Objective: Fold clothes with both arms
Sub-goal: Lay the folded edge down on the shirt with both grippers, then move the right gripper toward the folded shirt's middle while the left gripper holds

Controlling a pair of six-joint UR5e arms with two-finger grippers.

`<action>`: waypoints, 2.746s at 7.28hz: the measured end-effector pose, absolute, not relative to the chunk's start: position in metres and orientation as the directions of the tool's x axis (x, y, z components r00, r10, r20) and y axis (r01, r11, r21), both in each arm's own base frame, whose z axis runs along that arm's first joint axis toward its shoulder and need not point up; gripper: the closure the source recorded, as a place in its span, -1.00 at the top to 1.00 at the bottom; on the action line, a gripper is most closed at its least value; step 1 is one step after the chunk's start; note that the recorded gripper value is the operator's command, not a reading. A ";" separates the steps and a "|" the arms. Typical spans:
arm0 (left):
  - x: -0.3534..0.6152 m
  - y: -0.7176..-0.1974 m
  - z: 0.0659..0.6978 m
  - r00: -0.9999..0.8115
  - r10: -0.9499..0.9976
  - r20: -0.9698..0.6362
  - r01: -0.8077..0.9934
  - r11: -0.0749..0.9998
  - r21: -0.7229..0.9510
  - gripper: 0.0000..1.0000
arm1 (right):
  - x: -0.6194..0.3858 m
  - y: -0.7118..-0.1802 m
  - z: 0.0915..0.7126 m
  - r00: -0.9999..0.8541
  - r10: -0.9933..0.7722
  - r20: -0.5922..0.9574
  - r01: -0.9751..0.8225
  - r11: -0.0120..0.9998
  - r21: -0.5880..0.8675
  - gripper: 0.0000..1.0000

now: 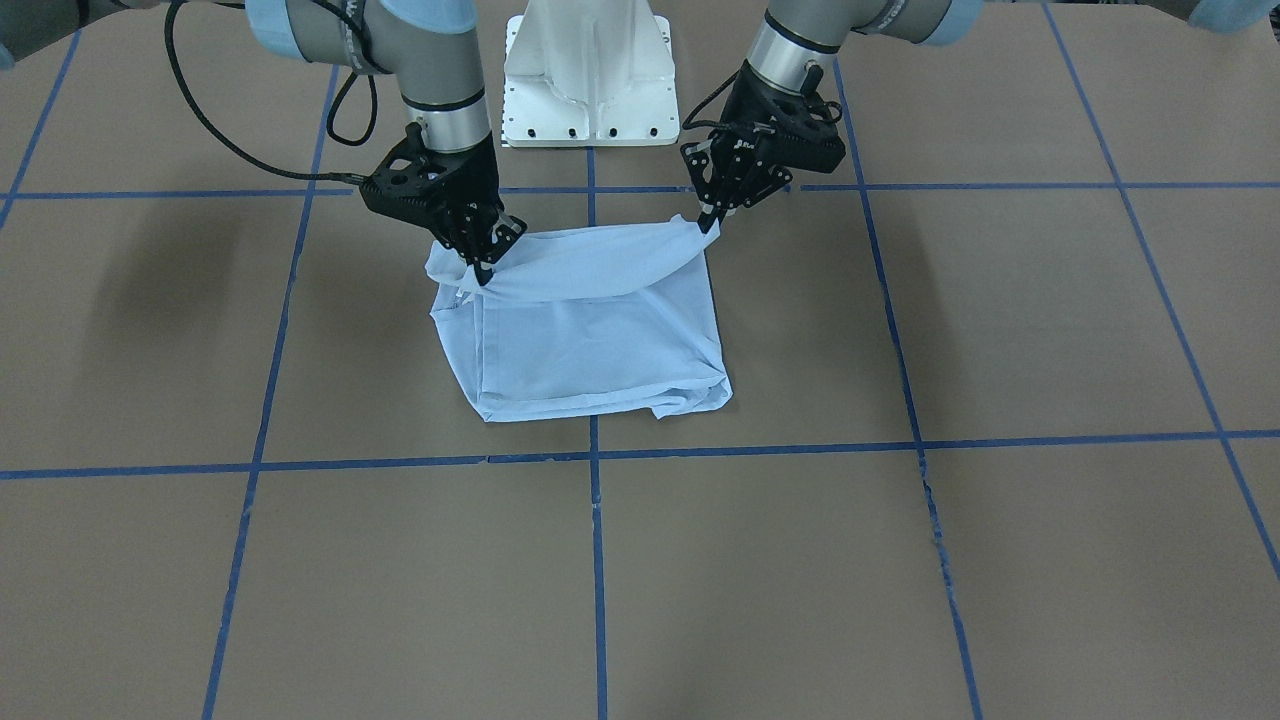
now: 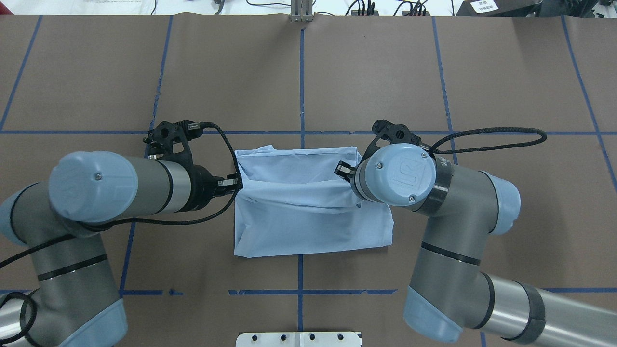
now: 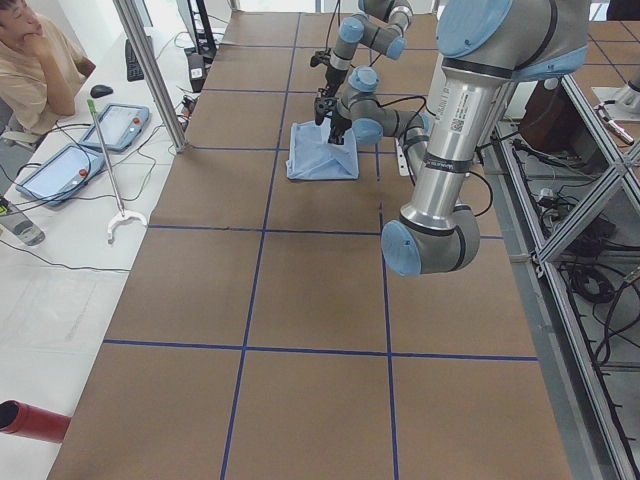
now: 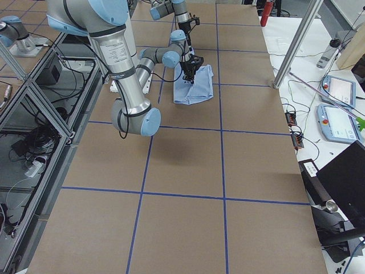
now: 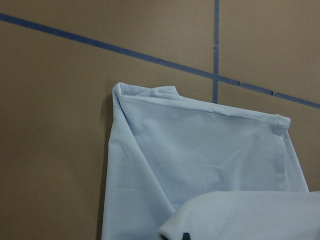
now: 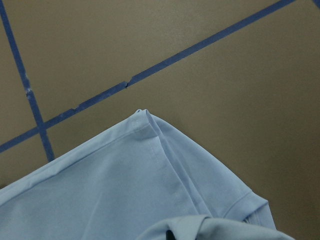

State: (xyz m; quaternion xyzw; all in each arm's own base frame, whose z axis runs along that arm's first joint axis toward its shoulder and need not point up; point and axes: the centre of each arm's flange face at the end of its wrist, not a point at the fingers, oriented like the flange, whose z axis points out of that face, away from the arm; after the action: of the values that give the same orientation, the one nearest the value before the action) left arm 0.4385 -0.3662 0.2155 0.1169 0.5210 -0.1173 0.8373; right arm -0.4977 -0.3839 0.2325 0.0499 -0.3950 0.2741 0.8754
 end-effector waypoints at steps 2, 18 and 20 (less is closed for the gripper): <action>0.456 -0.405 0.224 0.473 -0.066 -0.879 0.336 0.935 0.111 -1.00 | -0.515 -0.407 0.244 0.551 0.433 0.714 -0.523 0.845 -0.109 -1.00; 0.467 -0.482 0.263 0.514 0.081 -0.854 0.208 0.954 0.217 1.00 | -0.572 -0.417 0.232 0.668 0.133 0.732 -0.300 0.949 0.101 1.00; 0.466 -0.482 0.263 0.509 0.084 -0.856 0.210 0.953 0.218 1.00 | -0.592 -0.392 0.240 0.710 0.047 0.703 -0.246 0.951 0.186 1.00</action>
State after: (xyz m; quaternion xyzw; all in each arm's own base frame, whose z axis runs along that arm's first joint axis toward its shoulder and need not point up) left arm 0.4657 -0.4823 0.2630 0.1487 0.4940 -0.0367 0.8559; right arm -0.5923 -0.3917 0.2400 0.1340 -0.3725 0.0801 0.9148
